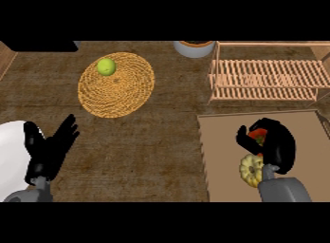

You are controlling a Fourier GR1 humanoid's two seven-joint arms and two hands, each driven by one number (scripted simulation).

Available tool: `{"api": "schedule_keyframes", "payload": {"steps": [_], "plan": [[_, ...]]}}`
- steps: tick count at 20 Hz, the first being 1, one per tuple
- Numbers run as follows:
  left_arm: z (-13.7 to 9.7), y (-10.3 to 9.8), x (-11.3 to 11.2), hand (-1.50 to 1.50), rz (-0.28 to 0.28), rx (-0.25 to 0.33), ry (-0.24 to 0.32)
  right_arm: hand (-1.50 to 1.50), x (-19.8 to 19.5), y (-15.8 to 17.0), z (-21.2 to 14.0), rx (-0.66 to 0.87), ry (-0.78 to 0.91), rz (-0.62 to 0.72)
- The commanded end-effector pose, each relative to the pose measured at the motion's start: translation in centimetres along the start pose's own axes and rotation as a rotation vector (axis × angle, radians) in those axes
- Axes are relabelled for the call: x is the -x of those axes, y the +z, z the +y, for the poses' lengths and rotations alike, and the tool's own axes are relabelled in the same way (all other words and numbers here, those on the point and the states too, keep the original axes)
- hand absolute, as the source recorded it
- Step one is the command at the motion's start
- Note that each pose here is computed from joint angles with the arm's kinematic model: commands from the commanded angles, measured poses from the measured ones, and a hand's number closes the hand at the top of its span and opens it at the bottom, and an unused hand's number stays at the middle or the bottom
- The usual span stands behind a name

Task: Pick the tomato from the tray and place it in the tiered shelf

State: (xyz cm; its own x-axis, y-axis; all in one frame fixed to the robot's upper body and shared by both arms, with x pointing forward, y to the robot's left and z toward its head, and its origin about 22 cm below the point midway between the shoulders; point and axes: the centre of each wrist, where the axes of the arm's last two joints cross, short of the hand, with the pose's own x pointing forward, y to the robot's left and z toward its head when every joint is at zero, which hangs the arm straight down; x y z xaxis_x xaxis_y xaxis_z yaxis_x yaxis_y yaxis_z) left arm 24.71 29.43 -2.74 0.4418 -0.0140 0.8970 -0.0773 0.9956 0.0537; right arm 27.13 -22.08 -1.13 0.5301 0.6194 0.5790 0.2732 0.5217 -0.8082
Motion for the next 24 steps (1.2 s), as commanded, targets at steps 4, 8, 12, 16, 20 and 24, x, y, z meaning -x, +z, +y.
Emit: {"api": "schedule_keyframes", "payload": {"steps": [4, 8, 12, 16, 20, 24], "plan": [[-0.4, -0.4, -0.2, 0.0, 0.0, 0.023, -0.007, 1.5, -4.2, 6.3, 3.1, -0.54, 0.144, -0.56], [0.4, 0.4, 2.1, 0.0, 0.014, -0.011, 0.004, 1.5, -6.7, 7.8, -3.6, -0.473, 0.064, -0.736], [0.3, -0.1, 1.4, 0.0, 0.011, -0.02, 0.02, 1.5, -8.5, 9.5, -11.2, -0.306, 0.016, -0.77], [0.3, -0.2, 0.2, 0.0, 0.006, -0.021, 0.015, 1.5, -9.5, 11.1, -17.5, -0.18, -0.03, -0.729], [0.5, 0.6, 0.6, 0.0, 0.008, -0.007, 0.007, 1.5, -11.2, 11.2, -22.4, -0.119, -0.043, -0.692], [-0.2, 0.4, 0.6, 0.0, 0.007, -0.008, -0.006, 1.5, -13.0, 9.6, -26.6, -0.067, -0.062, -0.663]]}}
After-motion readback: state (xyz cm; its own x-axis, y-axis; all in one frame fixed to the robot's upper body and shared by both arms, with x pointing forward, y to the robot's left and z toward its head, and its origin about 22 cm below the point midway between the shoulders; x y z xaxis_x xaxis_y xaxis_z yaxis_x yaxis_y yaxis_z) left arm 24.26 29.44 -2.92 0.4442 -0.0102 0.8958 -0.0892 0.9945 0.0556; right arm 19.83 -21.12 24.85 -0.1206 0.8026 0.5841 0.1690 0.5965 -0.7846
